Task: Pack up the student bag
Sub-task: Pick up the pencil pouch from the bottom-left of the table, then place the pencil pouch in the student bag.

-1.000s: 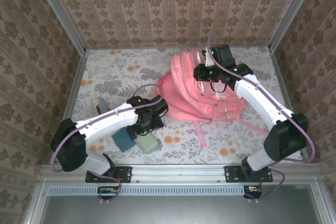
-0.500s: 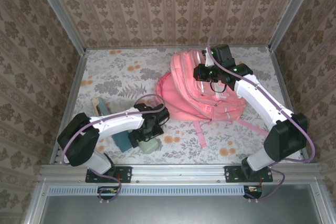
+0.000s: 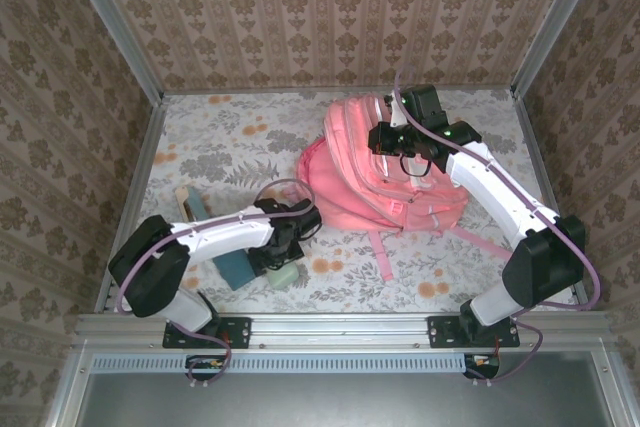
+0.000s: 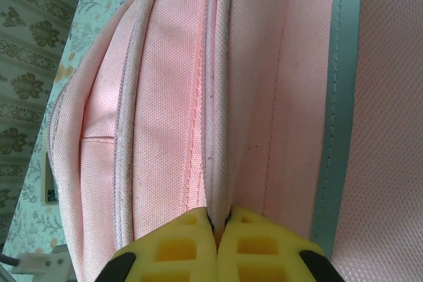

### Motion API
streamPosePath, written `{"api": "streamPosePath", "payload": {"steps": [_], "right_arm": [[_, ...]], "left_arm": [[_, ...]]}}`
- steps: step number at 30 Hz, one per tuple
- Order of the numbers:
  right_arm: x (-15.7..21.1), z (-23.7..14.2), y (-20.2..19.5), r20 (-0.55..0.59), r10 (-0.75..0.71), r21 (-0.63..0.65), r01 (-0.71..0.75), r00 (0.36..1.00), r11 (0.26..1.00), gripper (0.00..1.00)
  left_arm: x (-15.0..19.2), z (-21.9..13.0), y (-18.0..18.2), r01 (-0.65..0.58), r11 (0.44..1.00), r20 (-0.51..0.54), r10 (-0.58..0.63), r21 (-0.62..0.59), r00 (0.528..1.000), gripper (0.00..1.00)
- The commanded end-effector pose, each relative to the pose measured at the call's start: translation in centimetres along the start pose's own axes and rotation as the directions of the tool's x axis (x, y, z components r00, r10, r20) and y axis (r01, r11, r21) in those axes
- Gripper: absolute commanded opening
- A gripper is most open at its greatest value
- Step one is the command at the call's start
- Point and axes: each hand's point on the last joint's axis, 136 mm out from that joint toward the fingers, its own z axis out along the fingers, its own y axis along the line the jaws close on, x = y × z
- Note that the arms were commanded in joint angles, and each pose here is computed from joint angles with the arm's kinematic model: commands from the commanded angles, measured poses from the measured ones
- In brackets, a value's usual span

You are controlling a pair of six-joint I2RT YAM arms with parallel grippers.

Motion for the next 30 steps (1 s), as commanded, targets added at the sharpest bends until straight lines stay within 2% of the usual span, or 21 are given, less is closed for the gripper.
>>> {"api": "streamPosePath", "payload": {"steps": [1,8,12,18,22,27,30], "right_arm": [[-1.8,-1.4,1.0,0.079,-0.031,-0.009,0.032,0.996,0.999,0.00],[-2.1,-2.2,1.6,0.092,-0.028,-0.025,0.030,0.995,0.999,0.00],[-2.3,-2.8,3.0,0.093,-0.040,-0.095,0.049,0.995,0.994,0.00],[-3.3,-4.1,4.5,0.106,-0.044,-0.176,0.063,0.993,0.982,0.00],[-4.5,-5.4,5.4,0.124,-0.028,-0.242,0.057,0.992,0.969,0.00],[-5.9,-6.7,6.7,0.116,0.030,-0.388,0.017,0.993,0.921,0.00],[-6.2,-6.5,6.5,0.094,0.052,-0.411,-0.008,0.994,0.911,0.00]], "left_arm": [[-2.0,-3.3,-0.5,-0.071,0.997,0.089,0.069,0.017,0.994,0.73],[-6.0,-6.5,-5.3,-0.122,0.977,0.156,0.095,0.173,0.983,0.71],[-9.7,-7.7,-8.2,-0.160,0.960,0.209,0.111,0.232,0.972,0.71],[-13.4,-8.2,-13.7,-0.260,0.919,0.262,0.184,0.296,0.947,0.70],[-14.5,-7.7,-17.1,-0.304,0.899,0.267,0.223,0.315,0.938,0.71],[-14.4,-7.5,-22.4,-0.355,0.846,0.276,0.258,0.398,0.926,0.70],[-14.0,-7.9,-25.5,-0.400,0.809,0.299,0.291,0.431,0.909,0.70]]}}
